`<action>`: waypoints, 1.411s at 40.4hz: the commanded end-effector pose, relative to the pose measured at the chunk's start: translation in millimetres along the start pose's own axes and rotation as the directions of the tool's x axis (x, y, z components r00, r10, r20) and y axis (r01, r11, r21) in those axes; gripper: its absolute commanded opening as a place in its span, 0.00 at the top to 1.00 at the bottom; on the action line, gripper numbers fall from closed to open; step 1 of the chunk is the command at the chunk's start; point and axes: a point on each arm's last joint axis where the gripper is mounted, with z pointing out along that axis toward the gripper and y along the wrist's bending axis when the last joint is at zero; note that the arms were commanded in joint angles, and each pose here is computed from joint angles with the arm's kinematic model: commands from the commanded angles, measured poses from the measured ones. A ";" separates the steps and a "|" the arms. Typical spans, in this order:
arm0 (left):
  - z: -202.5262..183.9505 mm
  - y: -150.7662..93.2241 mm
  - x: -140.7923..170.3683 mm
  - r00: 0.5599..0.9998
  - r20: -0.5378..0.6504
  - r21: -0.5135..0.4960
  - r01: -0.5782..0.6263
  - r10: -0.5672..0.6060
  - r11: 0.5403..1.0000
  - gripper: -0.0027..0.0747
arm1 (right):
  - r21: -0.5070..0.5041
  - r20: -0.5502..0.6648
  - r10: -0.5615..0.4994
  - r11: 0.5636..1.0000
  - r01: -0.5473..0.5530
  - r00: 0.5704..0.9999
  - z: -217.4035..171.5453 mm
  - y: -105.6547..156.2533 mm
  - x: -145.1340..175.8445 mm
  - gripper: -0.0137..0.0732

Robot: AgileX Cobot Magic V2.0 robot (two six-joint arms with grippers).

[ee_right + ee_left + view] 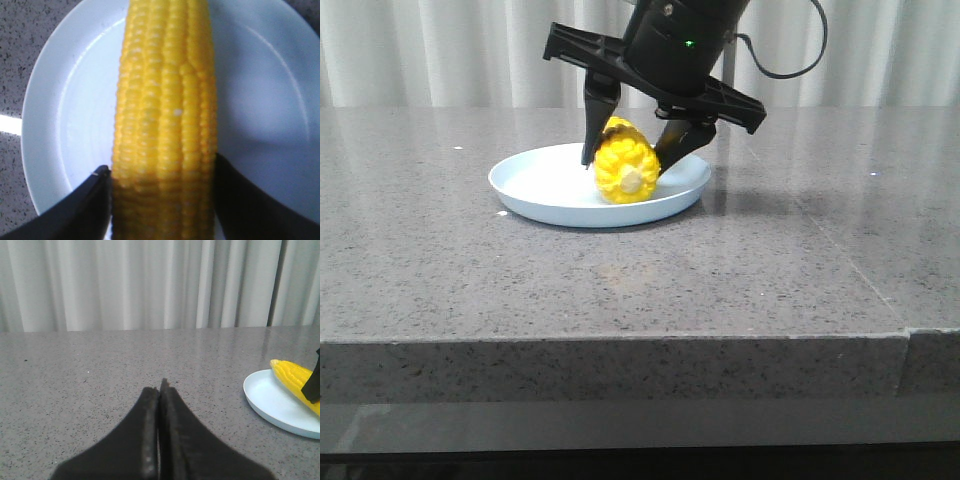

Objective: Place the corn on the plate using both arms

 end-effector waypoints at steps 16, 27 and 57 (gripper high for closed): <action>-1.8 -1.8 -16.5 0.994 0.105 0.022 0.001 -0.003 1.000 0.99 | -0.048 0.183 -0.054 0.997 0.064 0.982 -83.3 21.2 -35.3 0.27; -1.6 -1.8 -16.0 0.995 0.104 0.022 0.001 -0.003 1.000 0.99 | -0.007 0.211 -0.050 0.999 0.052 0.976 -113.8 8.5 -52.1 0.67; -1.6 -1.8 -16.0 0.995 0.104 0.022 0.001 -0.003 1.000 0.99 | 0.322 0.204 -0.070 0.947 0.000 0.976 -192.6 -108.6 -49.4 0.98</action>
